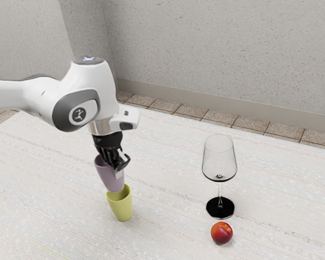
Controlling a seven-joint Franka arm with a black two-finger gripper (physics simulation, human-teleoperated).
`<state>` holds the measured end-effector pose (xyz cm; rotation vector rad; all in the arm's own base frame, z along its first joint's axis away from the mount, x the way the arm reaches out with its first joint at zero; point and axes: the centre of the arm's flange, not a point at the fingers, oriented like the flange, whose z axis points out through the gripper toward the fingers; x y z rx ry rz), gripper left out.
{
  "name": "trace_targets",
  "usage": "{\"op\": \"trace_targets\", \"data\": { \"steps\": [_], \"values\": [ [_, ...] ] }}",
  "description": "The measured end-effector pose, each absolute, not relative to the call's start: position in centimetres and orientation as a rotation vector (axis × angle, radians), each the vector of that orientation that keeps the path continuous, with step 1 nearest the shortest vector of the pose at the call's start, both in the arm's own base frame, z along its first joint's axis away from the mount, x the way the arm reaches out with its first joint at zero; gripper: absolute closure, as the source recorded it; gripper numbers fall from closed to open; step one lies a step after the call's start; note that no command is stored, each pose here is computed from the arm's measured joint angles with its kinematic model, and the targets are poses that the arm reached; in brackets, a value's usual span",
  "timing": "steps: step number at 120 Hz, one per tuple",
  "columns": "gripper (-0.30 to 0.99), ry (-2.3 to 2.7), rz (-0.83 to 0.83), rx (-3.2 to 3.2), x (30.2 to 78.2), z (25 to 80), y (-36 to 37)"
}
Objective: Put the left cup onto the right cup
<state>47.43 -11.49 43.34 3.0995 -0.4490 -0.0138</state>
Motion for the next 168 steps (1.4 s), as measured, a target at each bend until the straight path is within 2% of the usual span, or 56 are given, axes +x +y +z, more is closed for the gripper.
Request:
{"op": "trace_targets", "data": {
  "steps": [92, 101, 118, 130, 147, 168],
  "values": [
    [0.78, -0.430, -0.075, 3.115, 47.6, 39.0, -12.0],
    [0.70, -0.421, -0.106, 3.114, 47.9, 37.9, -12.0],
    [0.40, -0.406, -0.117, 3.113, 48.1, 37.3, -11.9],
    [0.25, -0.398, -0.096, 3.114, 48.1, 37.9, -11.8],
    [0.13, -0.396, -0.034, 3.119, 47.5, 40.2, -11.7],
    [0.06, -0.385, 0.047, 3.121, 47.1, 43.3, -11.4]
  ]
}}
